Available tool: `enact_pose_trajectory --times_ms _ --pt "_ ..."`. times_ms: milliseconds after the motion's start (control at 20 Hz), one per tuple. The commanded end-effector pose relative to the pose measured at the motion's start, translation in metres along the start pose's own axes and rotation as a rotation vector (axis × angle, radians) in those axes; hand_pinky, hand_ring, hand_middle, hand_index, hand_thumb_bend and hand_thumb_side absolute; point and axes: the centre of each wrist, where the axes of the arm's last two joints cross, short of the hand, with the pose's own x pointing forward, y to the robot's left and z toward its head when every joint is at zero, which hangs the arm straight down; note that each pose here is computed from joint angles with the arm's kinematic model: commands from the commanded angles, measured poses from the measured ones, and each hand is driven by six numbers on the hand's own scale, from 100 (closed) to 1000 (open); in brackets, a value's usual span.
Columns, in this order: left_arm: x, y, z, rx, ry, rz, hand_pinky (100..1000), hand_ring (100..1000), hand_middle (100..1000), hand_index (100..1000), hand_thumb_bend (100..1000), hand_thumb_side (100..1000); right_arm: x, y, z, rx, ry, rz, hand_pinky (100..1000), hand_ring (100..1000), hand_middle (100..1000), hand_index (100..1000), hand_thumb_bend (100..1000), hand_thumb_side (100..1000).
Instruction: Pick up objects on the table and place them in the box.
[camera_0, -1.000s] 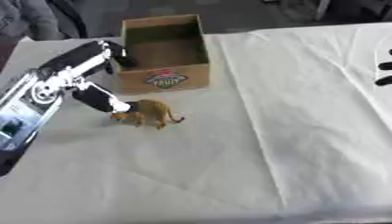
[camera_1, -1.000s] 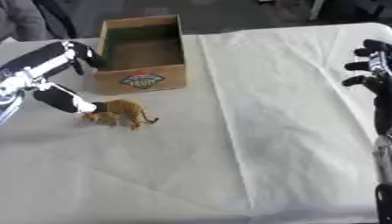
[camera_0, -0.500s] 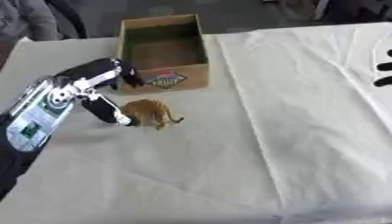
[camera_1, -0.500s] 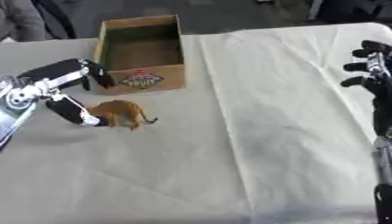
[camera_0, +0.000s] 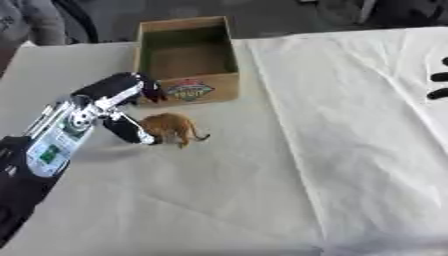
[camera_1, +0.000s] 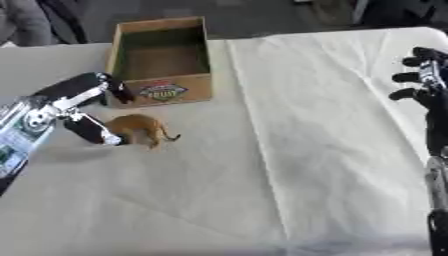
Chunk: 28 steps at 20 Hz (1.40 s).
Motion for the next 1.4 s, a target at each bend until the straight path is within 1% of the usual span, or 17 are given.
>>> enact_pose_trajectory --times_ms 50,200,250,350,400,450,500,650,700,750,800,900,950,1200,1250,1300,1400 --pt "-0.002 0.004 -0.001 0.022 0.007 -0.024 601 724 576 716 612 100 0.006 -0.001 -0.003 0.007 -0.024 0.008 471 626 664 776 100 636" --pt "-0.003 0.000 -0.002 0.026 0.013 -0.025 589 703 552 695 601 100 0.005 -0.001 -0.003 0.007 -0.023 0.008 471 626 664 776 100 636" --pt "-0.004 -0.001 -0.002 0.028 0.015 -0.026 570 682 528 678 589 100 0.005 -0.001 -0.003 0.007 -0.023 0.008 471 626 664 776 100 636" --pt "-0.005 -0.002 -0.003 0.037 0.019 -0.024 568 680 526 676 588 100 0.006 -0.001 -0.003 0.007 -0.024 0.007 471 626 664 776 100 636" --pt "-0.005 -0.003 -0.003 0.041 0.020 -0.022 547 656 500 654 572 100 0.006 -0.001 -0.003 0.008 -0.024 0.007 471 625 664 776 100 635" --pt "-0.005 -0.003 -0.004 0.044 0.021 -0.020 545 654 498 653 569 100 0.006 -0.001 -0.003 0.008 -0.024 0.007 471 625 664 776 100 635" --pt "-0.005 -0.004 -0.004 0.046 0.021 -0.018 529 632 477 625 539 100 0.006 -0.001 -0.003 0.008 -0.024 0.007 471 625 664 776 100 636" --pt "-0.006 -0.006 -0.004 0.052 0.025 -0.007 525 627 472 617 535 100 0.005 -0.001 -0.003 0.008 -0.024 0.007 471 625 664 776 100 636" --pt "-0.006 -0.006 -0.004 0.059 0.026 -0.001 505 597 436 576 502 100 0.005 -0.001 -0.003 0.009 -0.023 0.006 471 625 664 776 100 635" --pt "-0.006 -0.006 -0.004 0.064 0.028 0.004 505 597 436 576 502 100 0.005 -0.001 -0.003 0.009 -0.023 0.006 471 625 664 776 100 635" --pt "-0.006 -0.007 -0.005 0.070 0.029 0.010 490 573 407 549 460 100 0.005 -0.001 -0.003 0.009 -0.022 0.006 471 625 664 776 100 636" --pt "-0.006 -0.008 -0.005 0.081 0.031 0.020 490 573 407 549 460 100 0.005 -0.001 -0.003 0.008 -0.021 0.006 471 625 664 776 100 636" --pt "-0.006 -0.008 -0.005 0.088 0.033 0.025 474 541 364 511 389 100 0.005 -0.001 -0.003 0.008 -0.022 0.006 471 625 664 775 100 636" --pt "-0.006 -0.010 -0.005 0.115 0.045 0.056 449 501 308 456 289 100 0.005 -0.001 -0.003 0.008 -0.022 0.006 471 625 664 775 100 635" --pt "-0.006 -0.010 -0.005 0.119 0.047 0.060 449 501 308 456 297 100 0.005 -0.001 -0.003 0.007 -0.022 0.006 471 625 664 775 100 637" --pt "-0.006 -0.010 -0.005 0.125 0.050 0.064 442 492 294 443 255 100 0.005 -0.001 -0.003 0.008 -0.022 0.006 471 625 664 775 100 637" --pt "-0.007 -0.010 -0.005 0.141 0.057 0.075 431 479 272 421 212 100 0.005 -0.001 -0.003 0.008 -0.022 0.006 471 625 664 775 100 638"
